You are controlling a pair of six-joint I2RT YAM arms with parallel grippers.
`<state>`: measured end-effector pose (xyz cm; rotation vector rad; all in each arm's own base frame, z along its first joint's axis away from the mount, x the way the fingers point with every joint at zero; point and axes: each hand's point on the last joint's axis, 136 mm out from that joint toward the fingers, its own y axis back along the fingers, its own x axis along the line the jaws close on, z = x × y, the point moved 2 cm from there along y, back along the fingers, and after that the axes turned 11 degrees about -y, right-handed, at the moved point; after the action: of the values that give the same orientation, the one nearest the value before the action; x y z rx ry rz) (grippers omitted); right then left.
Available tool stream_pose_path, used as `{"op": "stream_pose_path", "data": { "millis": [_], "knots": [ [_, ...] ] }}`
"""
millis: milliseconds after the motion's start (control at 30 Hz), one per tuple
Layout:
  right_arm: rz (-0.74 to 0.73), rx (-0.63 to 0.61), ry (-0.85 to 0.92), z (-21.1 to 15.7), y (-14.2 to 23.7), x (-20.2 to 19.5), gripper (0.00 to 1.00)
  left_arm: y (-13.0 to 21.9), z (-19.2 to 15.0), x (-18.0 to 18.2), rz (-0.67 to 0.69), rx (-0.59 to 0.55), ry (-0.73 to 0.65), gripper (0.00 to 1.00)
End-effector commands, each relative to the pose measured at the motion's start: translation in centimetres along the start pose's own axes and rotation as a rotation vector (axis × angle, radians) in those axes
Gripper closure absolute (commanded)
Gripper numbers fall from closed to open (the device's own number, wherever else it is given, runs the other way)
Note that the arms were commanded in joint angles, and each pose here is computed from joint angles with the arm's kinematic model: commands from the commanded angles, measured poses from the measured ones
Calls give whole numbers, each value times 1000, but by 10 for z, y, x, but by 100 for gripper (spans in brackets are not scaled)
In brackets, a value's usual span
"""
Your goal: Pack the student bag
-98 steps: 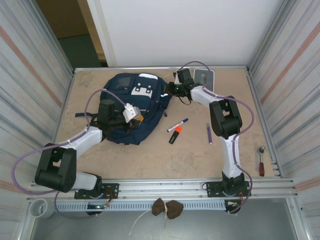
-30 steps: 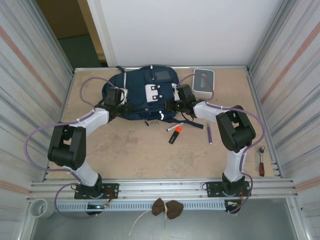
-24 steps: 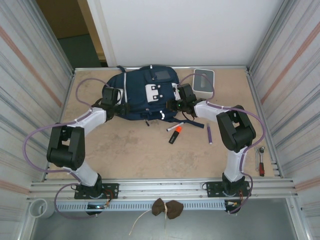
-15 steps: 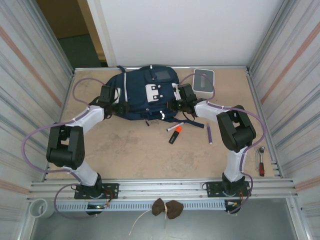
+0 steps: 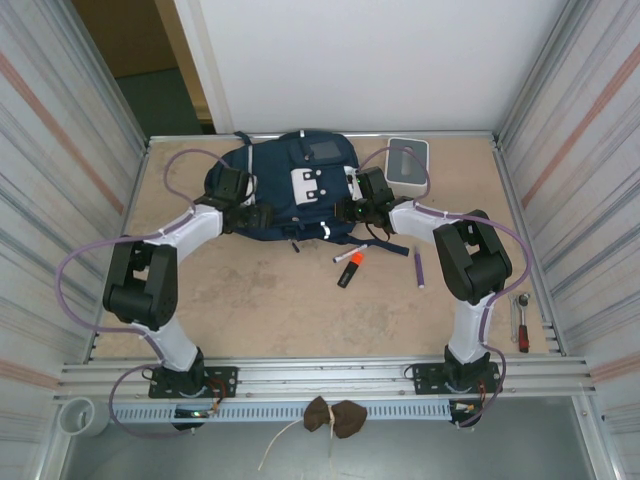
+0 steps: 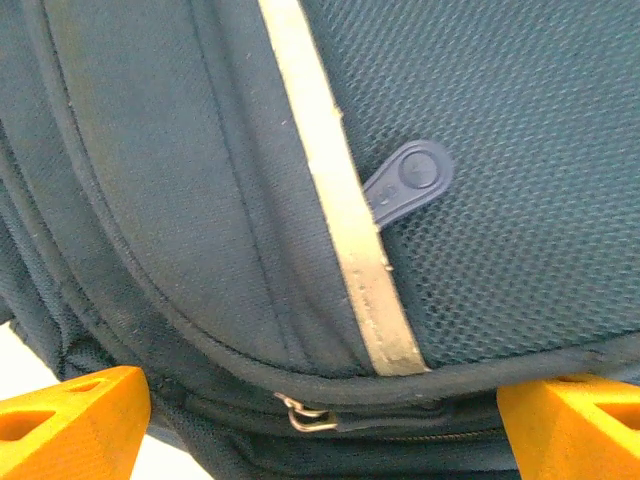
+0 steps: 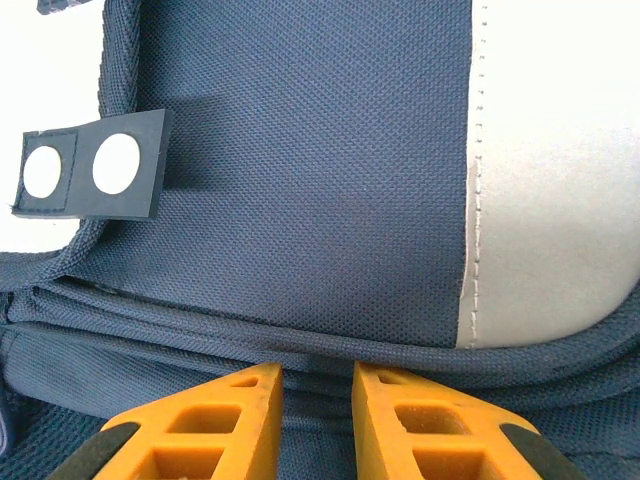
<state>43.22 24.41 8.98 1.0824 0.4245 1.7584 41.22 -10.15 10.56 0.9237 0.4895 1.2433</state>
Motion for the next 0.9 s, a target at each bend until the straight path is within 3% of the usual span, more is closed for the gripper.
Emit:
{"op": "stream_pose_path", "data": {
  "millis": [0, 133, 567, 867],
  "knots": [
    [-103, 45, -15, -8, -7, -29, 76, -3, -7, 13, 79, 73, -35, 12],
    [-112, 45, -17, -7, -6, -32, 76, -4, -15, 20, 114, 120, -57, 17],
    [-113, 45, -22, -6, -4, -33, 77, 3, -17, 17, 1, 59, 5, 55],
    [-117, 50, -24, -7, -6, -35, 78, 8, -6, 13, -35, 5, -4, 70]
  ]
}}
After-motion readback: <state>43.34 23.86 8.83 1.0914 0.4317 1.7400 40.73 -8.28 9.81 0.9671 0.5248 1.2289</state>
